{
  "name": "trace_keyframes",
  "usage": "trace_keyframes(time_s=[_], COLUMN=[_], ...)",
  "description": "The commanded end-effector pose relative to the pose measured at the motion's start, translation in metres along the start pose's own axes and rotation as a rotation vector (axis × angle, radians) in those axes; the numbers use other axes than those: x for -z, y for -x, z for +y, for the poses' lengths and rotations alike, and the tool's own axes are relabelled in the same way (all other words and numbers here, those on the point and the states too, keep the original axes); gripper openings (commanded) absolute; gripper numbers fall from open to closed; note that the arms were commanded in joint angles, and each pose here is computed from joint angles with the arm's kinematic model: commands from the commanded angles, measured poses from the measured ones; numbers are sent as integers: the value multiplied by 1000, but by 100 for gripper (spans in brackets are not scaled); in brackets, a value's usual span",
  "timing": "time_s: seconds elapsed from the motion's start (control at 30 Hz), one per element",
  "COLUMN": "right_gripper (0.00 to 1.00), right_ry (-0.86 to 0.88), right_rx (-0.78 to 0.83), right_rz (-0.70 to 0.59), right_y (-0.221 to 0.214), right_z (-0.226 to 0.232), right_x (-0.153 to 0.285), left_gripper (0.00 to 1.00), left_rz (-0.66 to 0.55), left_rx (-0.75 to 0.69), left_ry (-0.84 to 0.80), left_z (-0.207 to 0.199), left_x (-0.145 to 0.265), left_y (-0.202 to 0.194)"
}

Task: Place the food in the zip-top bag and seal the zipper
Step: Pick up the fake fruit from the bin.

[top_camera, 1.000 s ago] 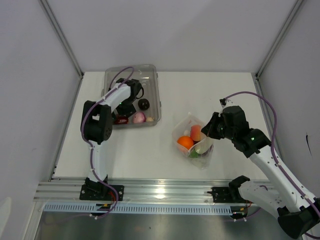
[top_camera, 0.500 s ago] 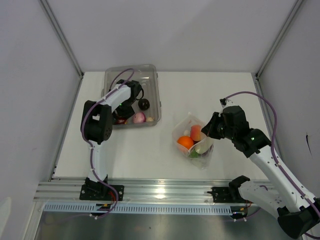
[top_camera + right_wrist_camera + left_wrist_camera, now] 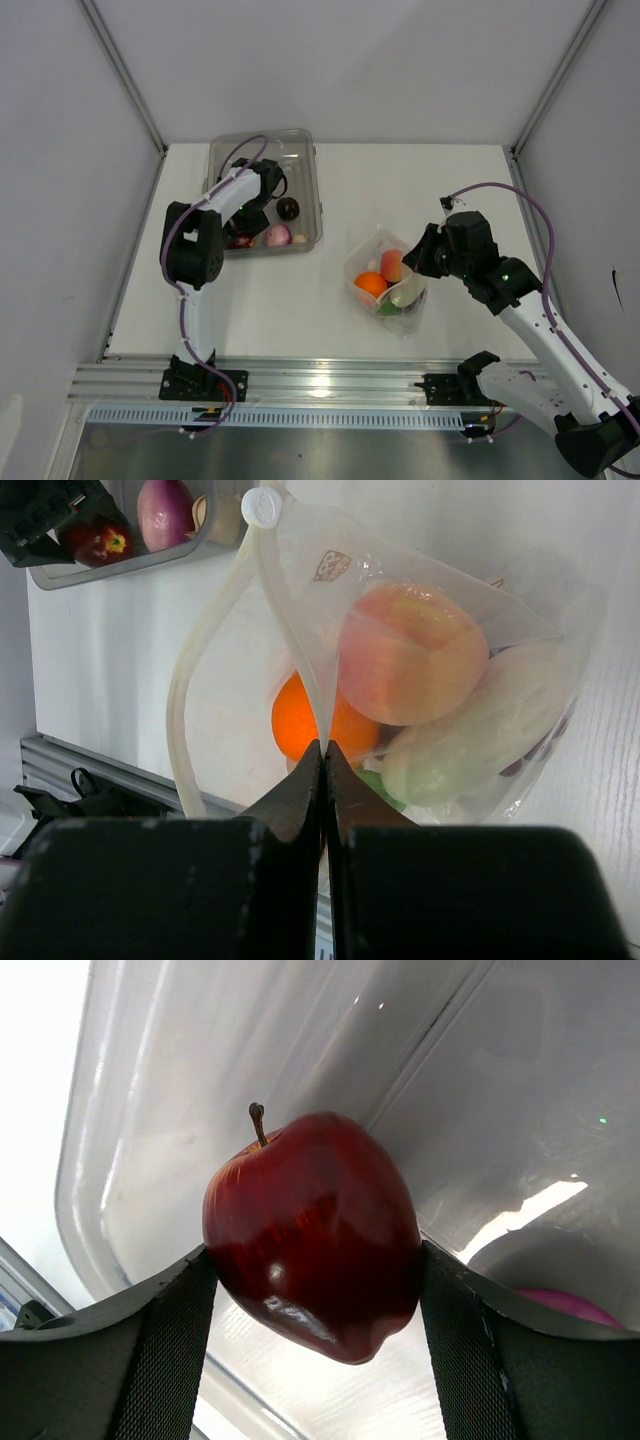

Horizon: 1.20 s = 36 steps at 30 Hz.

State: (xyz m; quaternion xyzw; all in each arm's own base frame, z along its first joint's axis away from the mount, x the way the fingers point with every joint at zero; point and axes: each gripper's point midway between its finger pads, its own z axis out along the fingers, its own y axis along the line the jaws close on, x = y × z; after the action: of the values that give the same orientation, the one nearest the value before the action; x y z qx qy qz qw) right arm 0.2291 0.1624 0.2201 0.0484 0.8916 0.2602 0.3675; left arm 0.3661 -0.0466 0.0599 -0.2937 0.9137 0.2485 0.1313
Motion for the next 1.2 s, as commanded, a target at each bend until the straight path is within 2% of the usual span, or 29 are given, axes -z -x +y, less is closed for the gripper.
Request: trace_keyframes(time_s=[0.0, 0.23, 0.37, 0.4, 0.47, 0.53, 0.57, 0.63, 0.67, 0.73, 0.77, 0.87, 0.9, 0.97, 1.0, 1.17], right_gripper=[0, 0, 0, 0, 0, 0, 0, 0, 0, 0, 0, 0, 0, 0, 0, 0], right_ry=[31, 24, 18, 20, 17, 12, 11, 3, 1, 0, -1, 0, 3, 5, 3, 0], right_rx=[10, 10, 9, 8, 8, 8, 9, 7, 6, 4, 3, -4, -5, -7, -9, -14], right_rz=[-41, -37, -36, -40, -44, -46, -46, -47, -48, -45, -44, -41, -41, -42, -43, -45], right_y=[10, 9, 9, 10, 12, 13, 13, 13, 14, 13, 13, 13, 13, 13, 13, 14], right_z=[7, 5, 4, 5, 5, 5, 5, 4, 4, 4, 3, 4, 5, 6, 5, 5], right_x=[4, 2, 3, 4, 5, 7, 7, 7, 7, 7, 7, 6, 7, 7, 7, 8], left_gripper=[1, 1, 1, 1, 0, 1, 1, 0, 1, 1, 1, 0, 1, 1, 1, 1], left_rz=[-72, -182, -268, -313, -345, -413, -404, -455, -427, -437, -394, -359, -349, -312, -319, -270], left_rx=[48, 41, 6, 11, -55, -99, -147, -188, -229, -255, -317, -440, -496, -552, -574, -701], left_ry=[-86, -181, -304, -381, -474, -698, -742, -939, -1061, -1219, -1330, -1490, -1612, -1721, -1814, -1931], left_z=[8, 14, 10, 6, 0, -13, -19, -18, -30, -25, -31, -30, -30, -27, -23, -23], left_x=[33, 82, 125, 147, 166, 216, 214, 257, 267, 297, 308, 330, 352, 361, 378, 387], left_y=[23, 34, 37, 38, 28, 21, 6, -6, -23, -34, -53, -86, -101, -126, -132, -164])
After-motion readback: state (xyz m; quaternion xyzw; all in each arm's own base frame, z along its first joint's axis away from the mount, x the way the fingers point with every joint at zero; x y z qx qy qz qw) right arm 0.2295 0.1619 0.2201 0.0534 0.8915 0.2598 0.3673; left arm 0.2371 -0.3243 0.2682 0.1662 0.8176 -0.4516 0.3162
